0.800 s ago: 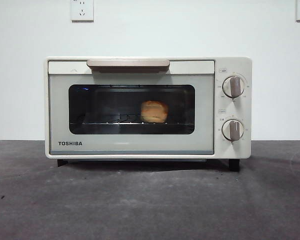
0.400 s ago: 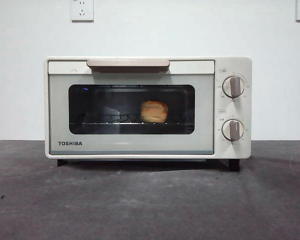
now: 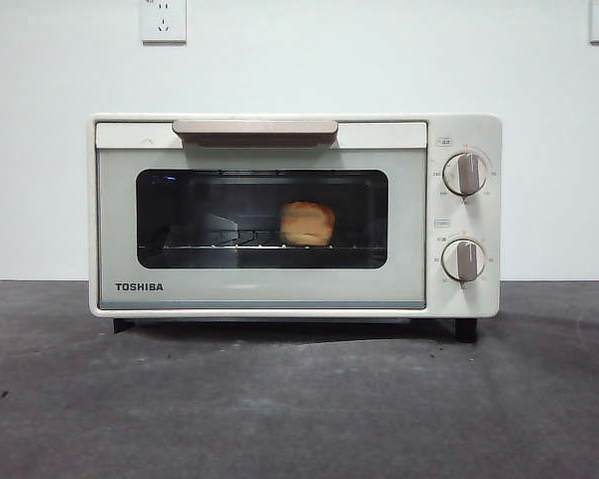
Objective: The left arm flap open the oven, the right arm pick bread and place it into oven, the left arm flap close the oven
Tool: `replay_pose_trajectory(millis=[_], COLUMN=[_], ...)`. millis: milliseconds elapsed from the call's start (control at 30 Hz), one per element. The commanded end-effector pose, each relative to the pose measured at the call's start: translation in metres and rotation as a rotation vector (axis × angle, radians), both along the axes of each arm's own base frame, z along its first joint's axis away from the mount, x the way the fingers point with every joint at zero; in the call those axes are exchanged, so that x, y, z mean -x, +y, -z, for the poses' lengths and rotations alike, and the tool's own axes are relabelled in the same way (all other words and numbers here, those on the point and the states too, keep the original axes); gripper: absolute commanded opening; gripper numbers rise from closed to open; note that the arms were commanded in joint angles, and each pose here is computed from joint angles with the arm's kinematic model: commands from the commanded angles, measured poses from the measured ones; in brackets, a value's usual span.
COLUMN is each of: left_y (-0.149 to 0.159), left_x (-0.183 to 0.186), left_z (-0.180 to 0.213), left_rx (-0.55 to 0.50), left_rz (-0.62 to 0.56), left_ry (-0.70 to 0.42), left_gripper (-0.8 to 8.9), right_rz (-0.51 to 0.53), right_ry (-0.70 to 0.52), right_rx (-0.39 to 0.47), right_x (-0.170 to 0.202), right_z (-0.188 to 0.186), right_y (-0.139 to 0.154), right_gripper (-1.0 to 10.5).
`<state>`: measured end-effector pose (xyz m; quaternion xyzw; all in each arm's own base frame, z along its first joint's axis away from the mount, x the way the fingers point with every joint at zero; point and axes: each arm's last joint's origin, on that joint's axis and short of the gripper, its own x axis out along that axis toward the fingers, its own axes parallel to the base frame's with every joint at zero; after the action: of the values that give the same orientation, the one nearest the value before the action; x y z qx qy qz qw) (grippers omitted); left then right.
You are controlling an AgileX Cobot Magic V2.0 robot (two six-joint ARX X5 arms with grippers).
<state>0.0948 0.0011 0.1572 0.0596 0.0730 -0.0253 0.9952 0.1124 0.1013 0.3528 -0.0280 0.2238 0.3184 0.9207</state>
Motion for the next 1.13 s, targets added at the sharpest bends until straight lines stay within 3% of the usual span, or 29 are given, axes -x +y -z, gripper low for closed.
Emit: replay_pose_trajectory(millis=[33,233,567,733,1133], left_y=[0.0,0.0,0.0,0.0,0.0], left_x=[-0.001,-0.001,-0.001,-0.001,-0.001], left_z=[0.007,0.007,0.007,0.007,0.007], left_rx=[0.009,0.009,0.01,0.009,0.009], left_rz=[-0.006,-0.006,-0.005,-0.006,-0.006], left_ry=[0.026,0.026,0.026,0.026,0.026], left_gripper=[0.16,0.16,0.16,0.16,0.16], right_rz=[0.035,0.176,0.5,0.568,0.596], right_ry=[-0.089,-0.231,-0.444,-0.492,-0.419], right_rx=[-0.019,-0.139,-0.135,-0.13,-0.122], right_x=[-0.004,-0.006,0.012,0.019,0.016], right_z=[-0.003,0.021,0.092,0.123,0.182], right_y=[-0.012,-0.051,-0.094,-0.101,-0.103], right_gripper=[0.1,0.1,0.1,0.1,0.1])
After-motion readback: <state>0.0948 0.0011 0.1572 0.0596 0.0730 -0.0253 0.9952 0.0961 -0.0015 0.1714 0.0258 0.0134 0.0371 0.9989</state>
